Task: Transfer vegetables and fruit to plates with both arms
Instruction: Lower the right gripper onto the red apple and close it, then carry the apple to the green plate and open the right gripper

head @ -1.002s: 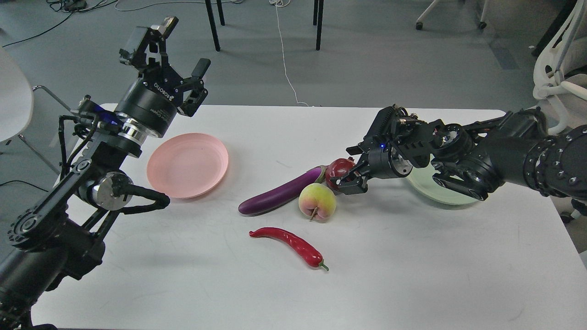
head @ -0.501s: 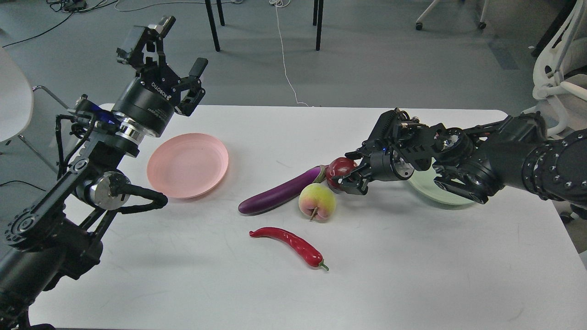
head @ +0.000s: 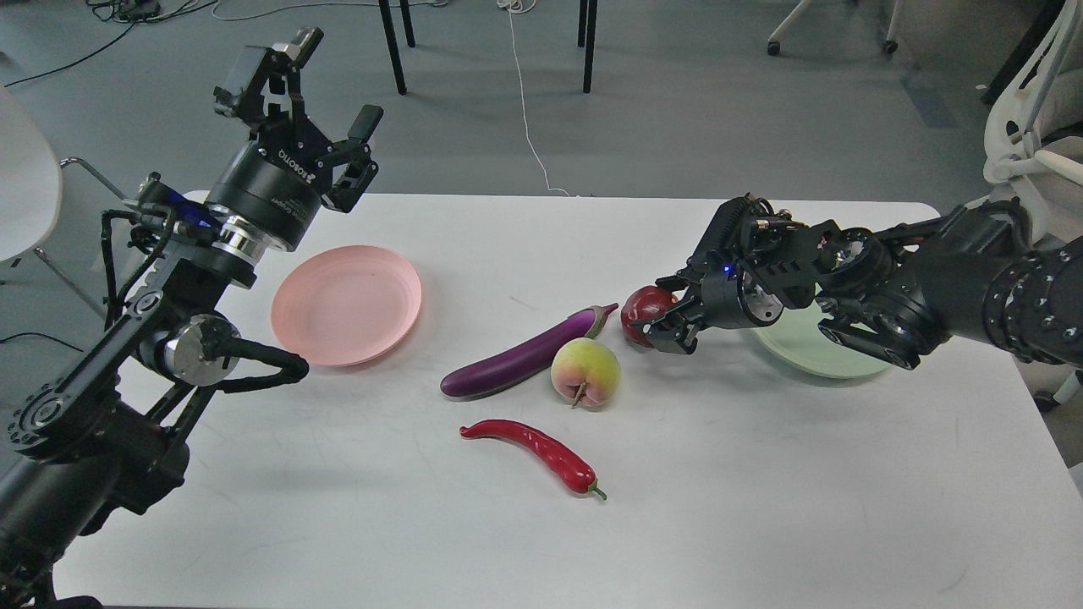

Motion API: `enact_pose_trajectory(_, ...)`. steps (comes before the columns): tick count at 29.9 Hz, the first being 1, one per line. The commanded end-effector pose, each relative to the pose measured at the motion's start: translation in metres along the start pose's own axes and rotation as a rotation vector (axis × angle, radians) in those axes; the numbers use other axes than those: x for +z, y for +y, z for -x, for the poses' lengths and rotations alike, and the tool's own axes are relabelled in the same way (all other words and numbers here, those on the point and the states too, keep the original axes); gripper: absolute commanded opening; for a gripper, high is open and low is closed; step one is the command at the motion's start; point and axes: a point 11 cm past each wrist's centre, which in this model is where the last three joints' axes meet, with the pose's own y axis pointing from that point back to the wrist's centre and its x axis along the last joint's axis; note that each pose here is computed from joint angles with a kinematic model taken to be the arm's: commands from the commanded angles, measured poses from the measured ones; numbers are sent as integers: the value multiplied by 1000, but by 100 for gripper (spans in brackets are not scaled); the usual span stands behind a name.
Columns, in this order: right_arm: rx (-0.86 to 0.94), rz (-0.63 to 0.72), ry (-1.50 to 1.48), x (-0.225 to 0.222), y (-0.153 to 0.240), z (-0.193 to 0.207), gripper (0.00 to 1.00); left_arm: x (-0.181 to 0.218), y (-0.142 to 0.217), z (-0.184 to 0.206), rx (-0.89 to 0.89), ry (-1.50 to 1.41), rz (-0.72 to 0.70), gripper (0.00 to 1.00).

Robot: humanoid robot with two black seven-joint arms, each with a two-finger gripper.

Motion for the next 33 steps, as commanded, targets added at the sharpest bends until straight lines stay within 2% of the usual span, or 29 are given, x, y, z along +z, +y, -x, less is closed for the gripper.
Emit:
enact_pose_trajectory(1, 51, 32, -9, 17, 23, -22, 32, 1, -2, 1, -3, 1, 3, 98)
enact_pose_trajectory(4, 100, 76, -30, 37, 54, -37, 33, 2, -3, 1, -4, 3, 7, 98)
enact_pose_trajectory(7, 118, 141, -57, 61, 89, -33, 33, 4, -3, 1, -3, 4, 11, 98)
enact_pose_trajectory(11, 97, 261, -121, 97, 137, 5, 33, 4, -3, 1, -4, 5, 13, 98)
enact_pose_trajectory(14, 65, 312, -171, 107, 159, 42, 35, 4, -3, 2, -6, 8, 15, 98)
enact_pose_trajectory(18, 10, 335, -207, 103, 169, 96, 35, 4, -3, 2, -7, 10, 17, 98)
enact_pose_trajectory(22, -23, 346, -228, 98, 166, 131, 35, 4, -3, 2, -8, 10, 18, 98)
enact_pose_trajectory(28, -44, 360, -220, 95, 158, 156, 39, 4, -3, 2, -8, 9, 17, 98)
enact_pose_trajectory(31, -50, 355, -229, 92, 155, 163, 51, 4, -3, 1, -8, 7, 16, 98)
enact_pose_trajectory(33, -53, 353, -236, 90, 154, 166, 52, 4, -3, 1, -6, 7, 16, 98)
